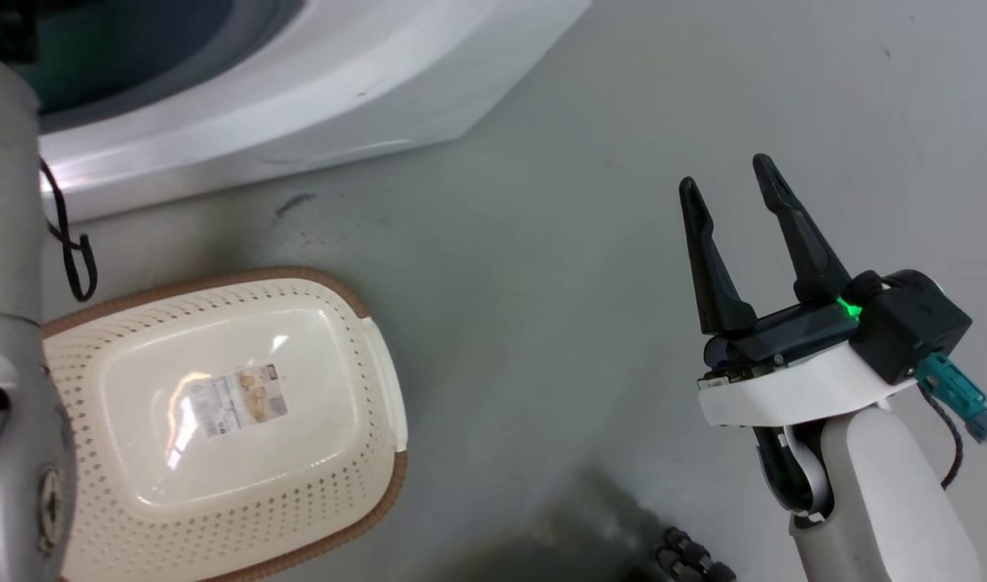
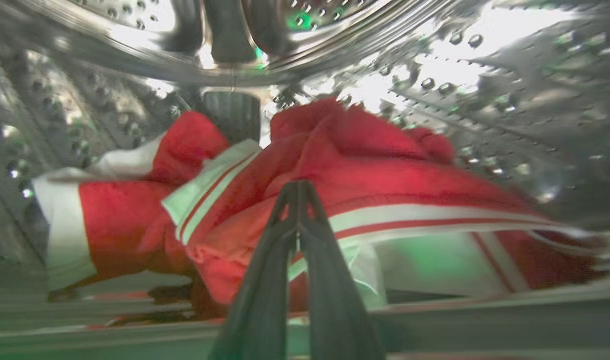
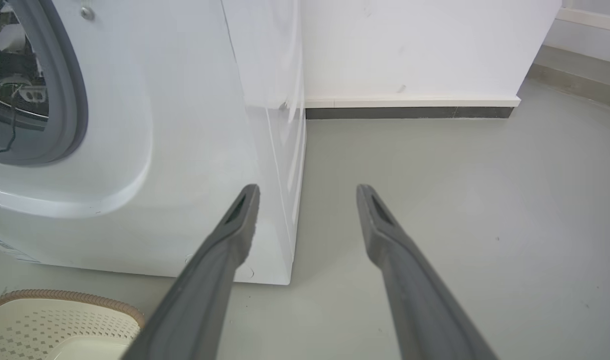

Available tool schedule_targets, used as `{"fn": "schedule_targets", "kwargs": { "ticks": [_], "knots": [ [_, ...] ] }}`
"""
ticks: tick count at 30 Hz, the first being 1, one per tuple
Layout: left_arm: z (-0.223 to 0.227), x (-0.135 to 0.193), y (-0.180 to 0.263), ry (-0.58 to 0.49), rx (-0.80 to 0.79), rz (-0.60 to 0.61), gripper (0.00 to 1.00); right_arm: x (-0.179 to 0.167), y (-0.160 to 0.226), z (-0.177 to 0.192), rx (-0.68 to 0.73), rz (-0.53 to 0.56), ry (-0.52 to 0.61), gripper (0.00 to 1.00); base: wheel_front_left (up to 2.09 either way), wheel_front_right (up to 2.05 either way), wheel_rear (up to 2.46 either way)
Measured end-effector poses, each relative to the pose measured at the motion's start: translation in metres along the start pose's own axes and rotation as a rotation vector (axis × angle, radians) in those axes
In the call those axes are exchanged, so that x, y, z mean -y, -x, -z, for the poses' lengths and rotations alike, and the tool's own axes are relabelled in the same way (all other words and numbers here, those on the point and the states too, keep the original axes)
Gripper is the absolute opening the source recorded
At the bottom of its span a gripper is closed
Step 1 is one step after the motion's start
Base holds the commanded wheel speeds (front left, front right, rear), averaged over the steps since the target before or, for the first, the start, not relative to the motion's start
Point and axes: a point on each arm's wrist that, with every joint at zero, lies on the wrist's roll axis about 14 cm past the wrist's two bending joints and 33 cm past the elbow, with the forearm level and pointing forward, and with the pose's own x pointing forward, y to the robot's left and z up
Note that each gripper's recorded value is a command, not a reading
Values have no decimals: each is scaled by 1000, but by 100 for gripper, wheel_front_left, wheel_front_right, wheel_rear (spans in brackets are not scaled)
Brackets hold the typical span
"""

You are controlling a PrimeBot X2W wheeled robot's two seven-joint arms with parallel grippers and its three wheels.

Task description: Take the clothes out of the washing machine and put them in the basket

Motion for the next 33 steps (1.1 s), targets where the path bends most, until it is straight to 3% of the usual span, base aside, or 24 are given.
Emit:
{"fn": "schedule_targets", "kwargs": {
  "ticks": [15,33],
  "knots": [
    [-77,-10,92,-45,327,-9,0,-23,19,-47,113,-54,-2,100,0,0,0],
    [-96,-32,212,43,550,-45,0,-35,66,-97,217,-70,-21,100,0,0,0]
  ]
}}
